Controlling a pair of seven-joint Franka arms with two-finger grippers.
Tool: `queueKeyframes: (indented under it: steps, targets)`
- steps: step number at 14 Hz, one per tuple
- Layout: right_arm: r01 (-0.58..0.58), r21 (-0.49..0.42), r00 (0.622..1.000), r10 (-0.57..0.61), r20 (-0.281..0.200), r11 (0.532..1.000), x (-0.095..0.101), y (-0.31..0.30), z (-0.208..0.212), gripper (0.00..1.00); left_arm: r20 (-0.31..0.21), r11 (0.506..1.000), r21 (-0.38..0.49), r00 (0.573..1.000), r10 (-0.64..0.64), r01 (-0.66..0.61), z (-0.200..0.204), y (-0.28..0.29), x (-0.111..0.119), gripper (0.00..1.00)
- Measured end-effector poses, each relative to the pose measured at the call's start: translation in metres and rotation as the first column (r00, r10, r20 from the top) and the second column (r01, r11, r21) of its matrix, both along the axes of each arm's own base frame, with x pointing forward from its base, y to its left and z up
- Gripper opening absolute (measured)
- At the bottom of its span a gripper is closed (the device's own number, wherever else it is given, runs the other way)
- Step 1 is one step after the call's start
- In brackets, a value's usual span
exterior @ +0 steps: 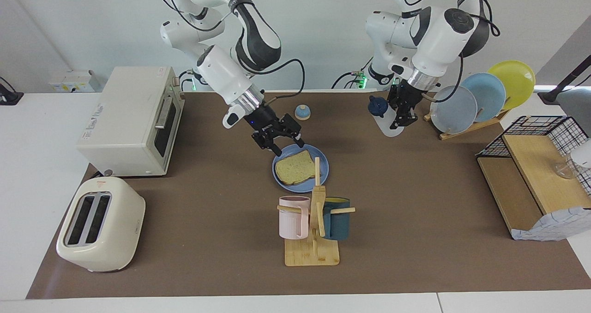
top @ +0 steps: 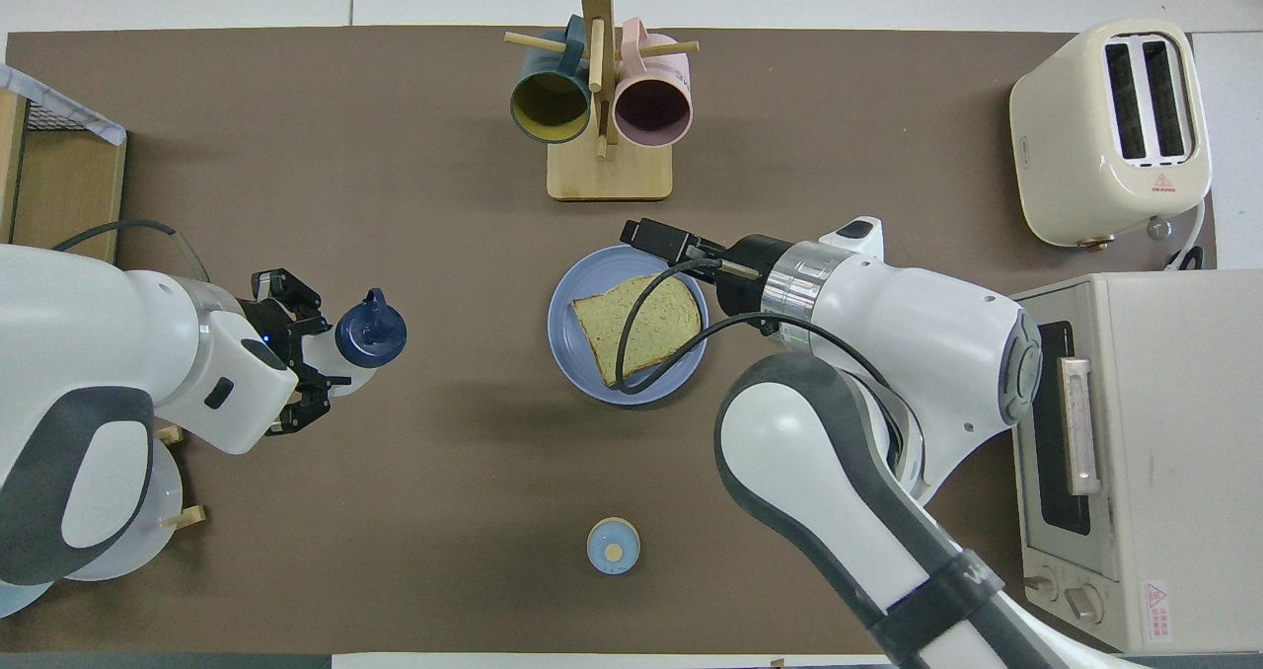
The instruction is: Put bread on plate and add seasoning
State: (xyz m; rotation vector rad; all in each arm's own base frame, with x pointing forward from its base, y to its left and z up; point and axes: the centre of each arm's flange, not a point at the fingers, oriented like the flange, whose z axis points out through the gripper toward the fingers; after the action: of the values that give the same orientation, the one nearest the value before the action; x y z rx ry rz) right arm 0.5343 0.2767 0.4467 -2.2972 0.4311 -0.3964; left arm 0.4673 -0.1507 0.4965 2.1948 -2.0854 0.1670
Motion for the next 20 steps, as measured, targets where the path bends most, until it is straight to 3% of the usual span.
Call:
queueKeyframes:
  steps: [4,6,9,11,13,15,20]
  targets:
    - [0.020,0.105,0.999,-0.016,-0.040,0.994,-0.012,0.029,0.046,1.00,0.000,1.000,0.008,1.000,-0.004,0.004,0.002,-0.022,-0.008,0.47]
    - [0.025,0.176,0.997,-0.013,-0.070,0.984,-0.031,0.040,0.085,1.00,0.000,1.000,0.013,1.000,-0.002,0.002,0.002,-0.033,-0.013,0.47]
    - [-0.012,0.247,0.997,0.031,-0.073,0.969,-0.063,0.049,0.136,1.00,-0.001,1.000,0.016,1.000,0.003,-0.003,0.003,-0.041,-0.016,0.47]
    - [-0.074,0.207,0.996,0.082,-0.035,0.976,-0.076,0.056,0.148,1.00,-0.001,1.000,0.016,1.000,0.003,-0.003,0.003,-0.042,-0.017,0.47]
    - [-0.151,0.076,0.989,0.149,0.021,0.986,-0.085,0.068,0.147,0.97,-0.002,1.000,0.016,1.000,0.009,-0.009,0.003,-0.043,-0.017,0.47]
    - [-0.182,0.013,0.983,0.182,0.022,0.983,-0.087,0.075,0.147,0.93,-0.002,1.000,0.017,1.000,0.009,-0.009,0.003,-0.044,-0.018,0.47]
    - [-0.160,0.005,0.987,0.159,0.003,0.987,-0.054,0.101,0.159,0.89,-0.001,1.000,0.019,1.000,0.001,-0.001,0.003,-0.049,-0.020,0.47]
